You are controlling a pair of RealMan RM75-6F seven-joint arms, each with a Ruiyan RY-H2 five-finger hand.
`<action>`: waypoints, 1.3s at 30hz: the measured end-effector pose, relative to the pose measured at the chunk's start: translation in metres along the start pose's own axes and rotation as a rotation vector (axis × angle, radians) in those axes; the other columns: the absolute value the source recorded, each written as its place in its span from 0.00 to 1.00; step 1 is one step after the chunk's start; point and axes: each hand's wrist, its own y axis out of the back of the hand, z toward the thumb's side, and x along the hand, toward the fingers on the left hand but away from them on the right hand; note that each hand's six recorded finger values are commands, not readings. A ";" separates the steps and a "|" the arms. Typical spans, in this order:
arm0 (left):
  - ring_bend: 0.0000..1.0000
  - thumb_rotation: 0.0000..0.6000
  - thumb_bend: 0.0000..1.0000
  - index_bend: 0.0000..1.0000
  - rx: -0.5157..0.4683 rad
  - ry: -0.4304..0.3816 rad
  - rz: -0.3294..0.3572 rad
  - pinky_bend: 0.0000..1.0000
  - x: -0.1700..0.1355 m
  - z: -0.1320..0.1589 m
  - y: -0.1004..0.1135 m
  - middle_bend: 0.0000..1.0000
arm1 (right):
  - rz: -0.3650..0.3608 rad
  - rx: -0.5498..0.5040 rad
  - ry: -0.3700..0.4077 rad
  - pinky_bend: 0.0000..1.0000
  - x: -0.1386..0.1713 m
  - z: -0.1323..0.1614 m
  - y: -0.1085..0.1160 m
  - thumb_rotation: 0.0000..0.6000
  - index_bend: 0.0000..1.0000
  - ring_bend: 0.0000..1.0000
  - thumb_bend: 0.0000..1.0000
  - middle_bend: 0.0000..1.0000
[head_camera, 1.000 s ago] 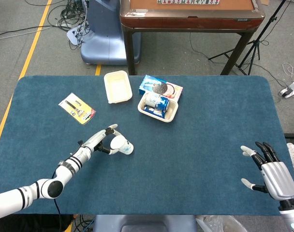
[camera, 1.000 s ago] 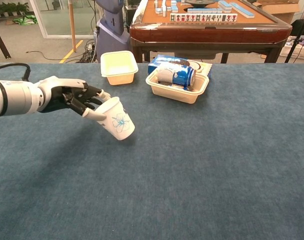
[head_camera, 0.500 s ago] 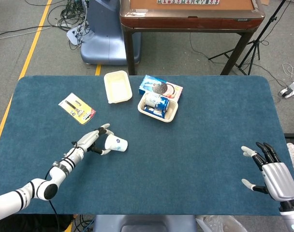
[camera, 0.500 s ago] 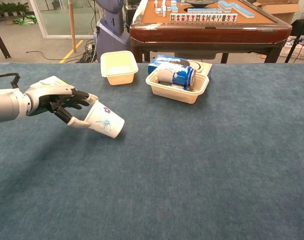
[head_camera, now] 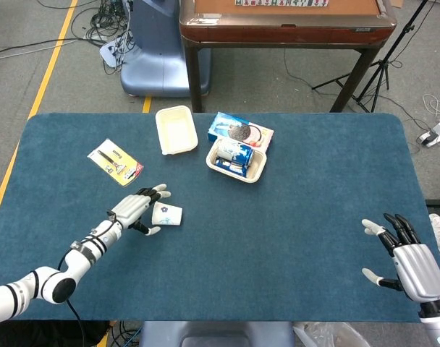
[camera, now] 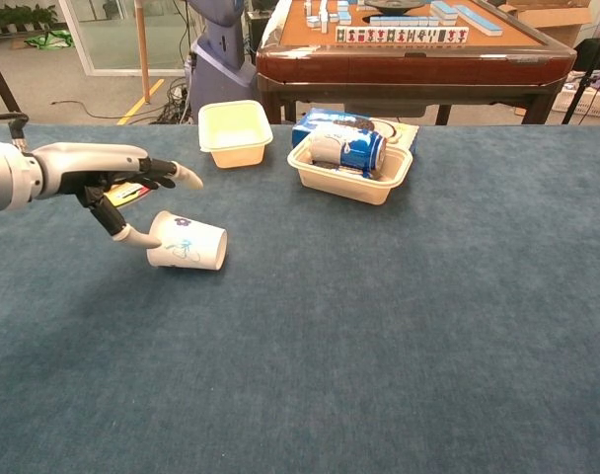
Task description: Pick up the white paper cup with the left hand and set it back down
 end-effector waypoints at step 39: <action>0.00 1.00 0.23 0.26 0.434 0.301 0.025 0.00 0.046 0.062 -0.027 0.00 | -0.012 -0.011 -0.033 0.00 0.010 -0.014 0.003 1.00 0.19 0.05 0.12 0.30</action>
